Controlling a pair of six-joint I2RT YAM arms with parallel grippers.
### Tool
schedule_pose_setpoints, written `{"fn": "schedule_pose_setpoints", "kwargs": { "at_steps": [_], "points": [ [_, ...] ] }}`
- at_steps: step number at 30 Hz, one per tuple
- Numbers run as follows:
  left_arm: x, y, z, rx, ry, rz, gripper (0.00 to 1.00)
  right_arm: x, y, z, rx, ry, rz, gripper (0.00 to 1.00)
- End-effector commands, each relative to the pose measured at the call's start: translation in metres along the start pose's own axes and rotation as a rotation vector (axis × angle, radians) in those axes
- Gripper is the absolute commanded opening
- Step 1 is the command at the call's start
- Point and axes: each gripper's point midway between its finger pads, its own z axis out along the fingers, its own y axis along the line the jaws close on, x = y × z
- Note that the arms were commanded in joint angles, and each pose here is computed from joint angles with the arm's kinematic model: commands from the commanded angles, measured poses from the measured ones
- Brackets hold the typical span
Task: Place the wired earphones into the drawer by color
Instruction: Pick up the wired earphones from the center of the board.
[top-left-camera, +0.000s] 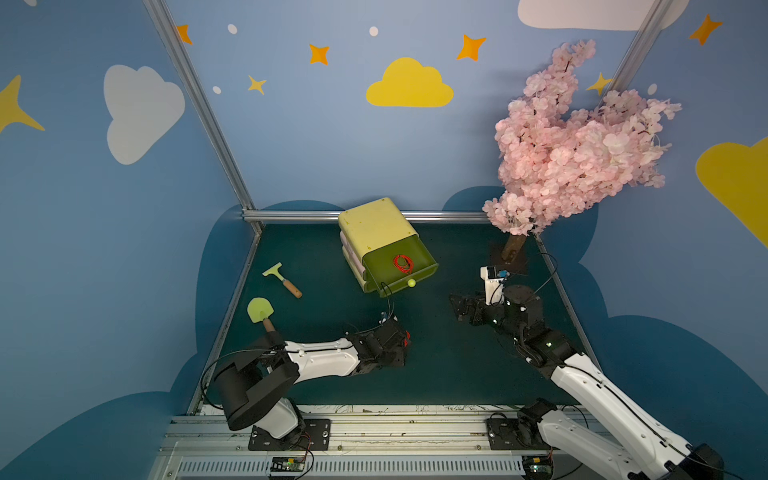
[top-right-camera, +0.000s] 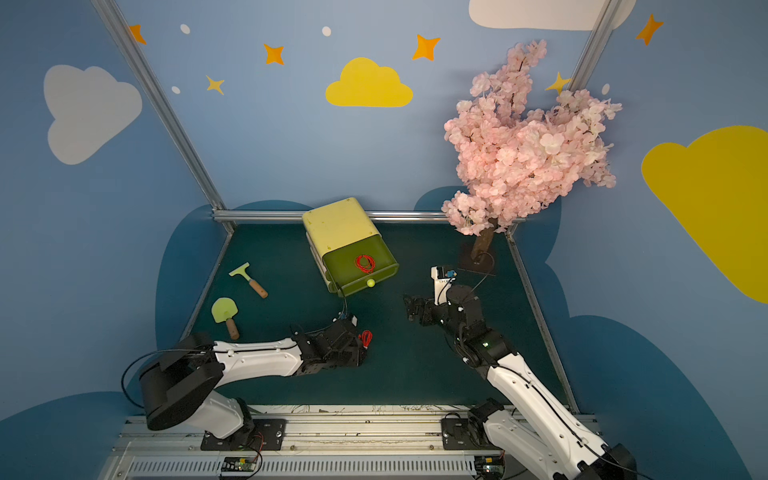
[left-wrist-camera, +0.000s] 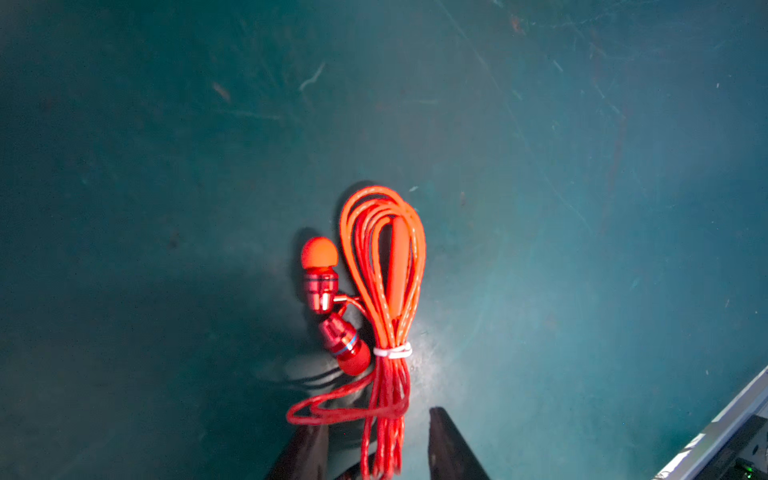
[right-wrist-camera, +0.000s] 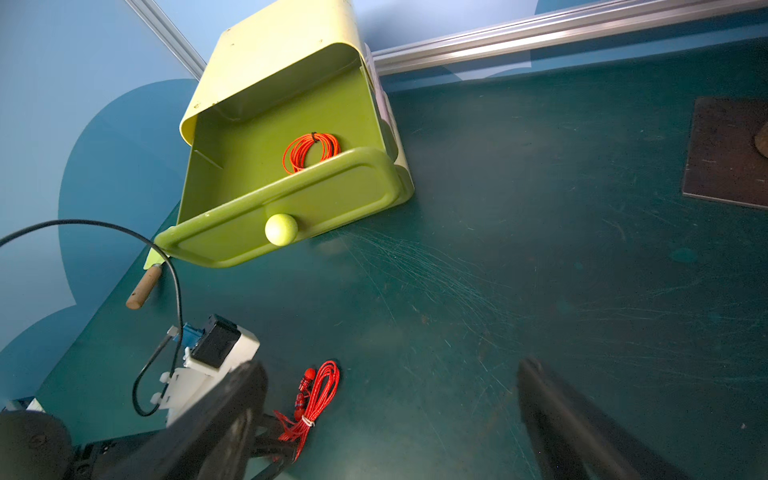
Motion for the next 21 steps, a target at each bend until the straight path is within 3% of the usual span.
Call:
{"fn": "schedule_pose_setpoints", "kwargs": {
  "at_steps": [1, 7, 21],
  "points": [
    [-0.002, 0.001, 0.000, -0.018, -0.004, -0.001, 0.40, 0.000, -0.003, -0.005, 0.011, -0.009, 0.004, 0.98],
    [-0.002, 0.003, -0.001, -0.027, -0.011, -0.001, 0.24, 0.010, -0.005, -0.003, 0.007, 0.012, 0.013, 0.98],
    [-0.006, -0.004, -0.010, 0.000, -0.020, 0.016, 0.12, 0.016, -0.007, -0.001, 0.009, 0.024, 0.018, 0.98]
  ]
}}
